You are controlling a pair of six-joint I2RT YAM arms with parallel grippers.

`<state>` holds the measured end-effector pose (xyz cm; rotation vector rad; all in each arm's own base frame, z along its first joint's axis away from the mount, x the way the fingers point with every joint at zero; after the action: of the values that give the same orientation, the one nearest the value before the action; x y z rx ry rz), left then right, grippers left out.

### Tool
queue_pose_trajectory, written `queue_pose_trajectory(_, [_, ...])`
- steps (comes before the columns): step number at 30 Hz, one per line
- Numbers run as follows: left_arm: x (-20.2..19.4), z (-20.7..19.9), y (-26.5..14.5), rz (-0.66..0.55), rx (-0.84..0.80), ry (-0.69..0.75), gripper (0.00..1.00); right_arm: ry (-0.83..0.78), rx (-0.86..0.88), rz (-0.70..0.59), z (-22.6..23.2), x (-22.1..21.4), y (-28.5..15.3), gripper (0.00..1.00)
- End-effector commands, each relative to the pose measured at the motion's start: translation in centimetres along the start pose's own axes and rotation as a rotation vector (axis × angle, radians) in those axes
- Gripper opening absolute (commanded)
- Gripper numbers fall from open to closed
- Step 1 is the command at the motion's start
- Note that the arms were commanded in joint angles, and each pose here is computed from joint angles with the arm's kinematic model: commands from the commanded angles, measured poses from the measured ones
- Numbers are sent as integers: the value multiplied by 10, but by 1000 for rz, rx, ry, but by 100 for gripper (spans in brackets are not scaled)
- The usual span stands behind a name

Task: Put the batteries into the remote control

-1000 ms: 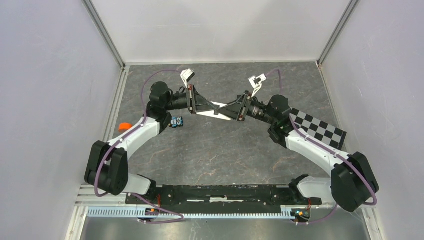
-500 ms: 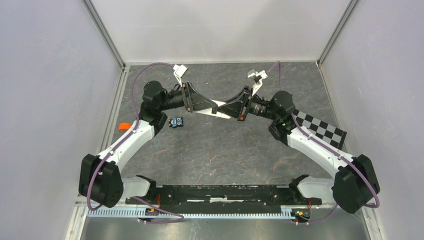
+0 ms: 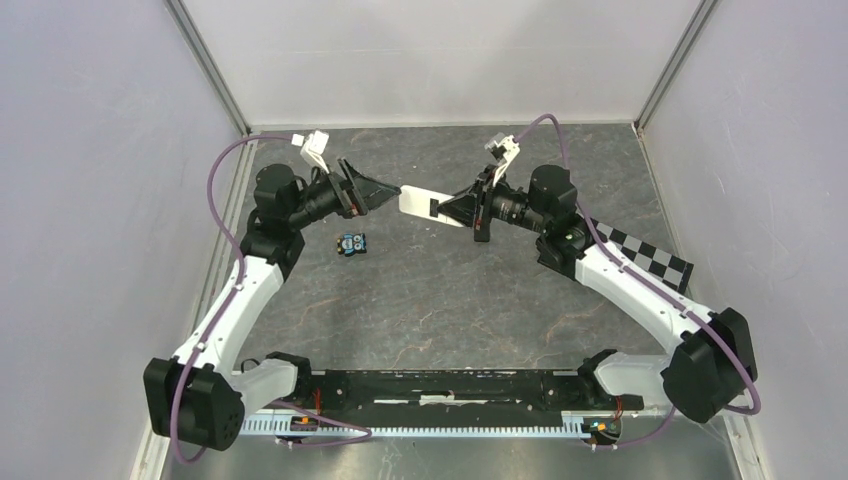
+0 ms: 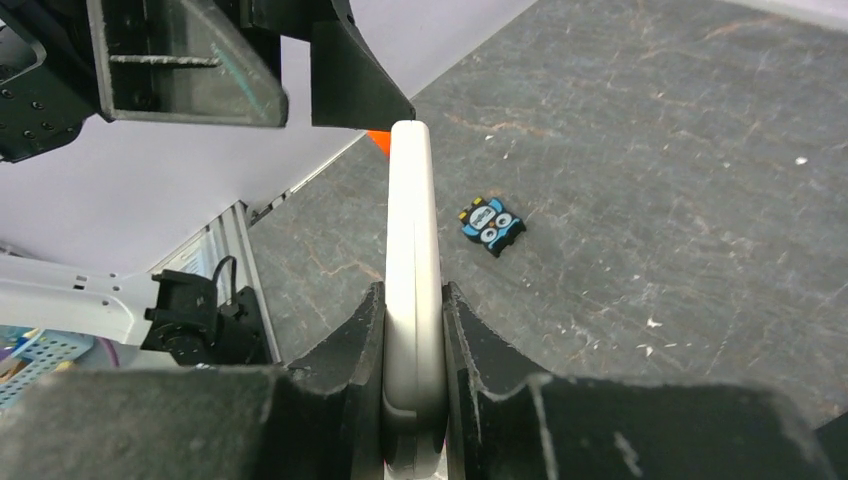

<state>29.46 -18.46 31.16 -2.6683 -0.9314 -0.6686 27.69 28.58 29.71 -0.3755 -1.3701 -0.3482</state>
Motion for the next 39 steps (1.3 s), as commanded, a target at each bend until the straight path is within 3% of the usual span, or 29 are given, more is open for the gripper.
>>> queue_pose_trajectory(1, [-20,-14,-7,172,-122,115,100,34,76,-57,13,25,4,0])
queue_pose_trajectory(2, [-25,-17,-8,214,-153,114,99,61,110,-58,19,26,5,0])
queue_pose_trajectory(6, [-37,-22,-8,324,-230,52,83,144,200,-71,33,29,5,0])
queue_pose_trajectory(14, [-58,-39,-18,397,-377,-40,49,246,268,-76,42,28,9,0])
queue_pose_trajectory(21, [-70,-45,-13,440,-416,-91,2,294,321,-73,51,23,20,0])
queue_pose_trajectory(33, [-86,-55,-11,480,-463,-80,2,357,347,-137,72,25,44,0])
queue_pose_trajectory(39, [-84,-58,-11,453,-460,-83,2,344,315,-165,68,31,41,16])
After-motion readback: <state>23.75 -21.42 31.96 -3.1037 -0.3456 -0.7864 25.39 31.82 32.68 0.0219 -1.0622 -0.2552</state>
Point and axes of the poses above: each gripper's point midway between its finger pads, its own y axis out along the fingers, its own z axis along the line the jaws close on, x = y × z, the point moved 2 cm from there along -y, back along the fingers, and after that the axes turned 14 degrees about -y, right-handed, at the moved point
